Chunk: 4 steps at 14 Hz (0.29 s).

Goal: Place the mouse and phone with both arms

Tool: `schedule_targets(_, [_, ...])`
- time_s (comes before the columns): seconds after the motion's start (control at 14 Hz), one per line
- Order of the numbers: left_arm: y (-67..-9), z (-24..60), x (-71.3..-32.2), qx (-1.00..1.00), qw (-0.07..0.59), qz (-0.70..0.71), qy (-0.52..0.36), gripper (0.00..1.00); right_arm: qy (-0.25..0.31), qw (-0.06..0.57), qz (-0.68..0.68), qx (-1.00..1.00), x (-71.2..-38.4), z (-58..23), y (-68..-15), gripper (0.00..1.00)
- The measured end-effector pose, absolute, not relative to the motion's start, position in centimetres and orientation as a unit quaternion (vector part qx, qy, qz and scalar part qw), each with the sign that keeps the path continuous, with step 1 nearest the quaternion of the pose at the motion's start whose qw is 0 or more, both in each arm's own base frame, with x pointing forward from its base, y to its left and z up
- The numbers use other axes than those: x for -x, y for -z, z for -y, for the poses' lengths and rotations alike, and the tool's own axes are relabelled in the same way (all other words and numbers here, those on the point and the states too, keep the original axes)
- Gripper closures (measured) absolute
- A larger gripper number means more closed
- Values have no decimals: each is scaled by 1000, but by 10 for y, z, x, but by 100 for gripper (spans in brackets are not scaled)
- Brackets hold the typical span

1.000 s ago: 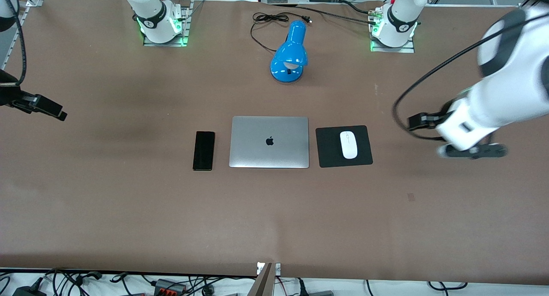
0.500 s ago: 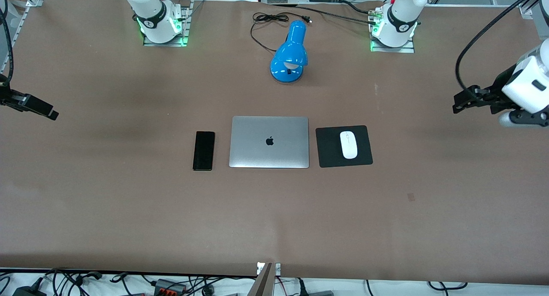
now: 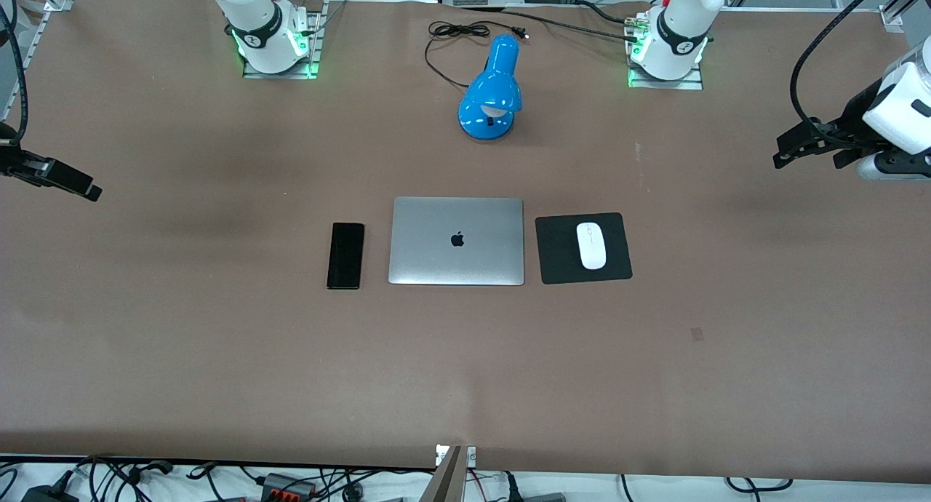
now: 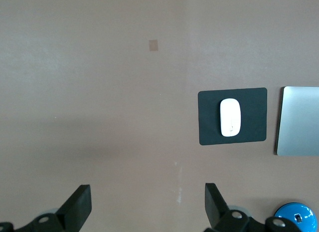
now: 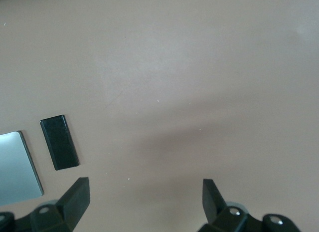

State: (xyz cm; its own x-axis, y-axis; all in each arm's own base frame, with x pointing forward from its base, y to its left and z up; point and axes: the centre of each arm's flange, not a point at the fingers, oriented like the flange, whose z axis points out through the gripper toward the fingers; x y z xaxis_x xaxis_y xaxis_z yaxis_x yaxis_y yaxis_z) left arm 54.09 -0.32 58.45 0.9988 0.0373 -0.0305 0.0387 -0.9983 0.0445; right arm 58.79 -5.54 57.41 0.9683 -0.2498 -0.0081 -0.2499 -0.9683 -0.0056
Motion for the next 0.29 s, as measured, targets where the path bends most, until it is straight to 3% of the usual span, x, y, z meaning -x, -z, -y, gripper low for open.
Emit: schedule_targets(0.29, [-584, 10, -541, -1000, 22, -13, 17, 0, -5, 3, -127, 992, -587, 56, -574, 0])
